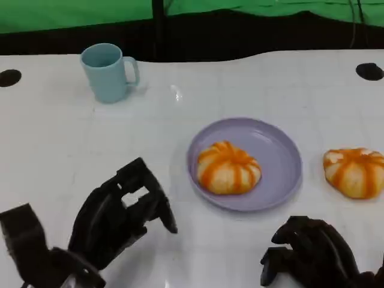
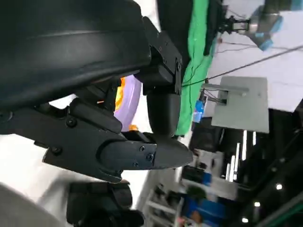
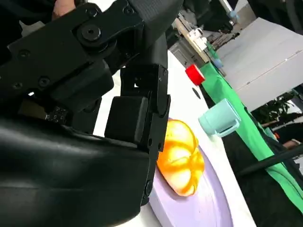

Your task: Grasp the bread from the table and place it into the plate.

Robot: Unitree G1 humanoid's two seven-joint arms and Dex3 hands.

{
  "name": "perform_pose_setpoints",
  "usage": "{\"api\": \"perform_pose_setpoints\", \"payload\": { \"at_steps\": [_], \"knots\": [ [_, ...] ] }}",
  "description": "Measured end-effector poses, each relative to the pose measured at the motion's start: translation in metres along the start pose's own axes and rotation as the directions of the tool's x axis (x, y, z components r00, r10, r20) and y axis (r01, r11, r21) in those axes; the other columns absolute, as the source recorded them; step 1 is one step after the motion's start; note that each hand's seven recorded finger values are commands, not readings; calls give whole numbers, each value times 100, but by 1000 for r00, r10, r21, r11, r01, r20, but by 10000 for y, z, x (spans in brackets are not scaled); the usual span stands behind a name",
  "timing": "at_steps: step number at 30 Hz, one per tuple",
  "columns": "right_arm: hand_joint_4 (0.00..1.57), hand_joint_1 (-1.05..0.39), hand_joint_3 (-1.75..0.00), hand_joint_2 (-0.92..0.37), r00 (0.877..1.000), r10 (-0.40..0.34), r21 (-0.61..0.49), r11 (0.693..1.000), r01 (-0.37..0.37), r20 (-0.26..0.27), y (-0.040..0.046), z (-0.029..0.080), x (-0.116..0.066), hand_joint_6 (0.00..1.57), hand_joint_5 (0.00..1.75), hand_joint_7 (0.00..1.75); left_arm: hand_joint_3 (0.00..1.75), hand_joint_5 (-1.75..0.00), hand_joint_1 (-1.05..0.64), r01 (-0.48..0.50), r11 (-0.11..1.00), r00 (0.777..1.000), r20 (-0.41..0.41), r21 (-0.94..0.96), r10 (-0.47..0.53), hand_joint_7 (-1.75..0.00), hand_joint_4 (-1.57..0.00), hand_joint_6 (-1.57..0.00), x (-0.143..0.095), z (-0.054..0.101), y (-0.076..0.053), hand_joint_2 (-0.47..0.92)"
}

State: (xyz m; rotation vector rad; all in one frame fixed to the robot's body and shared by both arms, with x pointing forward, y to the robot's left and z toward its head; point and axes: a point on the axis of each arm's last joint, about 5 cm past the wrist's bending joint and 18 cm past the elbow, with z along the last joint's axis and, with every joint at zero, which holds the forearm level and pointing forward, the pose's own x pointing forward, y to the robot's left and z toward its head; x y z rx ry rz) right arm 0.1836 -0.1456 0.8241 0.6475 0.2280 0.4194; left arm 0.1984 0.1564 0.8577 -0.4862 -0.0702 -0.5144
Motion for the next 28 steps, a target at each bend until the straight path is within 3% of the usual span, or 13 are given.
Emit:
{"api": "perform_pose_setpoints", "payload": {
  "at_steps": [8,28],
  "knots": [
    [157,-104,0,-73,1000,7,-7,1000,-7,6,10,25,2,157,74,38,28,-175,-77,-14,987,999,-31,-161,9,-175,-91,-65,-145,-110,27,92],
    [157,-105,0,-73,1000,-3,-1,1000,3,-2,-60,53,3,157,75,37,27,-175,-78,-21,981,998,-69,-193,8,-175,-91,-67,-110,-172,101,92]
  ]
}}
